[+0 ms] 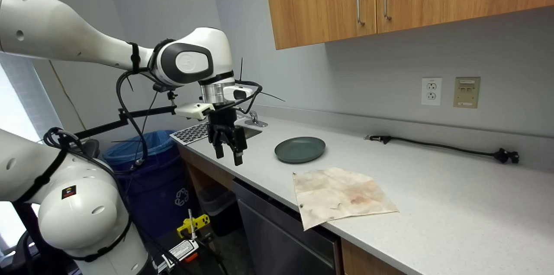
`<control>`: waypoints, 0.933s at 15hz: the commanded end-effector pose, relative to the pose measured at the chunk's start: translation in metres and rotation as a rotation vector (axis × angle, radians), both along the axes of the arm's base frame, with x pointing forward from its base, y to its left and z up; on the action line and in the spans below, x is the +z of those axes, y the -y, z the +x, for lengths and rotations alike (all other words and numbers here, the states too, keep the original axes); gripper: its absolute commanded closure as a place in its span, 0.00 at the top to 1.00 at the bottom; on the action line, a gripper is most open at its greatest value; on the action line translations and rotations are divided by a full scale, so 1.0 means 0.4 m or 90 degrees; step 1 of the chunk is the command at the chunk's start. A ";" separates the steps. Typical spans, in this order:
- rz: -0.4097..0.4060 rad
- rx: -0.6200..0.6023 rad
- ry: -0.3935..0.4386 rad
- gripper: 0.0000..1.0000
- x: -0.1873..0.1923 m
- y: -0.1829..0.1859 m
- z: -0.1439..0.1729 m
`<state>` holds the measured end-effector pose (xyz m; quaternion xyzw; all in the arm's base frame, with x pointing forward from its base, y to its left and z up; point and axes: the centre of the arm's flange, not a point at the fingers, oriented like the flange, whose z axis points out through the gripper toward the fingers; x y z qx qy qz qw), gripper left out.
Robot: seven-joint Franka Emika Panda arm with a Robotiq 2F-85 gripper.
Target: Fold the towel in two triangles
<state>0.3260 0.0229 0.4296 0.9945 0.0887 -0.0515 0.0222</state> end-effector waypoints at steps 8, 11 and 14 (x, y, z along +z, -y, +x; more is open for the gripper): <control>0.000 0.000 -0.002 1.00 -0.003 0.000 0.001; 0.000 0.000 -0.003 1.00 -0.004 0.000 0.001; 0.000 0.005 -0.002 1.00 -0.004 0.001 0.002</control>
